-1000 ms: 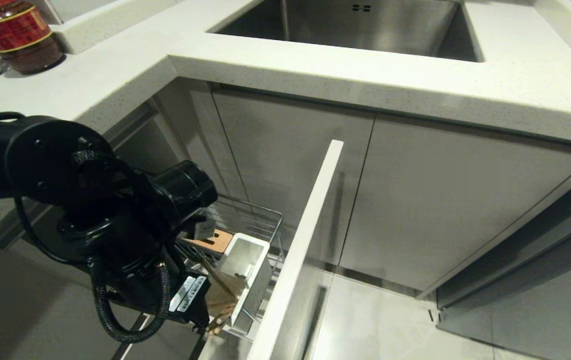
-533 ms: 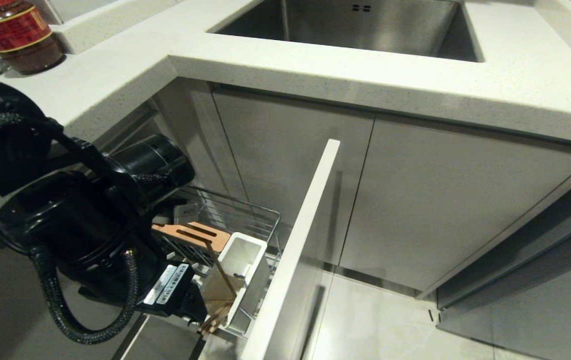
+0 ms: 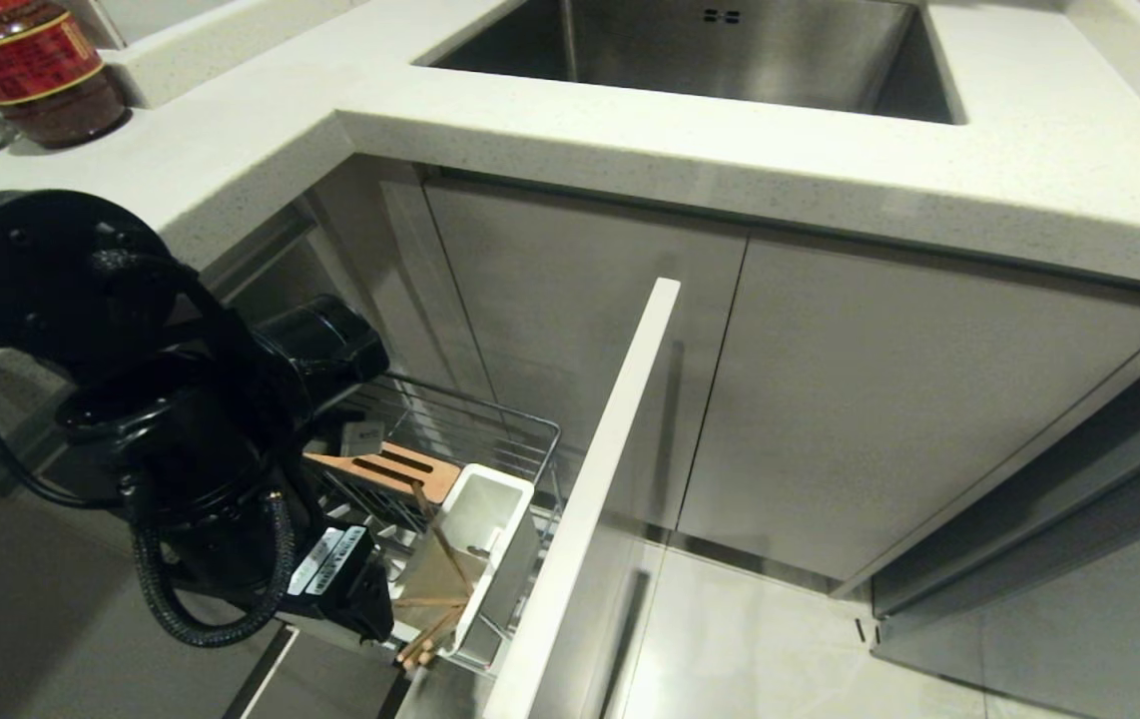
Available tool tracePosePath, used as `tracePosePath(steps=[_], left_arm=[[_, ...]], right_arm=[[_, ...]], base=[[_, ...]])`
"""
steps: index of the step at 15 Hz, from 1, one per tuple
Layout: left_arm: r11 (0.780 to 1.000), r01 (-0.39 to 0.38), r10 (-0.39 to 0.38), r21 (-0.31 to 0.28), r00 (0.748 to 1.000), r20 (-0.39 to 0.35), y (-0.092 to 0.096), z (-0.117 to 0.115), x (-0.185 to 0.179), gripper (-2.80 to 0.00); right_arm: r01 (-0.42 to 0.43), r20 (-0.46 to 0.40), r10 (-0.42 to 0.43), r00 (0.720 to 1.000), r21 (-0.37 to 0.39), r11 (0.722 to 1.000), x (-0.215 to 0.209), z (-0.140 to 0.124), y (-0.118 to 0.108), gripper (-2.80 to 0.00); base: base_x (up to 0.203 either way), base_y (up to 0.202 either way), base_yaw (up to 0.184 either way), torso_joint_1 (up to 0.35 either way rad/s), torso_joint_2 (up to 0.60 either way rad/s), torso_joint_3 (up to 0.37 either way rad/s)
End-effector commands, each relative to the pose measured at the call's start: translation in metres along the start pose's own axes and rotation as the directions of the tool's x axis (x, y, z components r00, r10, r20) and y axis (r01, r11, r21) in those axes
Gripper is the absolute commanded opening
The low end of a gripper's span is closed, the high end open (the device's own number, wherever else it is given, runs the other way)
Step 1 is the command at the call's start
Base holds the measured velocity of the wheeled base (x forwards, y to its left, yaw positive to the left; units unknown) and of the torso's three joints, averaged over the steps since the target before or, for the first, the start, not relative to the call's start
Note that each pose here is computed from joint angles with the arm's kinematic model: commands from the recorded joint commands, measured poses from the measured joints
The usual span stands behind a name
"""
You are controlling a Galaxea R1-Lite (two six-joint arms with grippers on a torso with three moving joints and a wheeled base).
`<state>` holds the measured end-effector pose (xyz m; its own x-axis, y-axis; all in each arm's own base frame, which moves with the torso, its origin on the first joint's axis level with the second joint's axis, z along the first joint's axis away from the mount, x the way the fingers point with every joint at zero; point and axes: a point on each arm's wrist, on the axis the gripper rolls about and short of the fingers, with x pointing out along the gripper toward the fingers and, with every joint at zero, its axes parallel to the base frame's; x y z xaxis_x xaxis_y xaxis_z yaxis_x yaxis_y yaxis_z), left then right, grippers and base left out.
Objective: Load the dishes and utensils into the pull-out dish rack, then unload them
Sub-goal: Take the chopsticks out of the cupboard
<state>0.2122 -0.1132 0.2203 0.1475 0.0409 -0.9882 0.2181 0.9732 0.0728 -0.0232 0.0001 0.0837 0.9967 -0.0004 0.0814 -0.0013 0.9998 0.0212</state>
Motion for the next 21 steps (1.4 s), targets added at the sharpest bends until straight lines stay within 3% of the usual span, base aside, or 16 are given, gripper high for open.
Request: tracePosePath(steps=[1, 6, 9, 16, 17, 21], left_arm=[[1.000, -0.028, 0.027, -0.009, 0.996, -0.087, 0.001, 0.016, 0.024, 0.00], [0.999, -0.045, 0.042, -0.016, 0.990, -0.135, 0.004, 0.028, 0.042, 0.00], [0.999, -0.048, 0.049, 0.010, 0.986, -0.162, 0.004, 0.030, 0.049, 0.00], [0.999, -0.047, 0.048, 0.009, 0.985, -0.164, 0.002, 0.034, 0.055, 0.00], [0.999, -0.046, 0.047, 0.011, 0.985, -0.165, 0.002, 0.035, 0.056, -2.80], [0.999, -0.035, 0.038, 0.021, 0.986, -0.163, -0.003, 0.034, 0.056, -2.80]], right_arm=[[0.000, -0.025, 0.000, 1.000, 0.000, 1.000, 0.001, -0.007, 0.000, -2.80], [0.000, -0.025, 0.000, 1.000, 0.000, 1.000, 0.001, -0.007, 0.000, -2.80], [0.000, -0.025, 0.000, 1.000, 0.000, 1.000, 0.001, -0.007, 0.000, -2.80], [0.000, -0.025, 0.000, 1.000, 0.000, 1.000, 0.001, -0.007, 0.000, -2.80], [0.000, -0.025, 0.000, 1.000, 0.000, 1.000, 0.001, -0.007, 0.000, -2.80], [0.000, -0.025, 0.000, 1.000, 0.000, 1.000, 0.001, -0.007, 0.000, -2.80]], base=[[0.000, 0.000, 0.000, 0.000, 0.00, 0.000], [0.000, 0.000, 0.000, 0.000, 0.00, 0.000], [0.000, 0.000, 0.000, 0.000, 0.00, 0.000], [0.000, 0.000, 0.000, 0.000, 0.00, 0.000], [0.000, 0.000, 0.000, 0.000, 0.00, 0.000], [0.000, 0.000, 0.000, 0.000, 0.00, 0.000]])
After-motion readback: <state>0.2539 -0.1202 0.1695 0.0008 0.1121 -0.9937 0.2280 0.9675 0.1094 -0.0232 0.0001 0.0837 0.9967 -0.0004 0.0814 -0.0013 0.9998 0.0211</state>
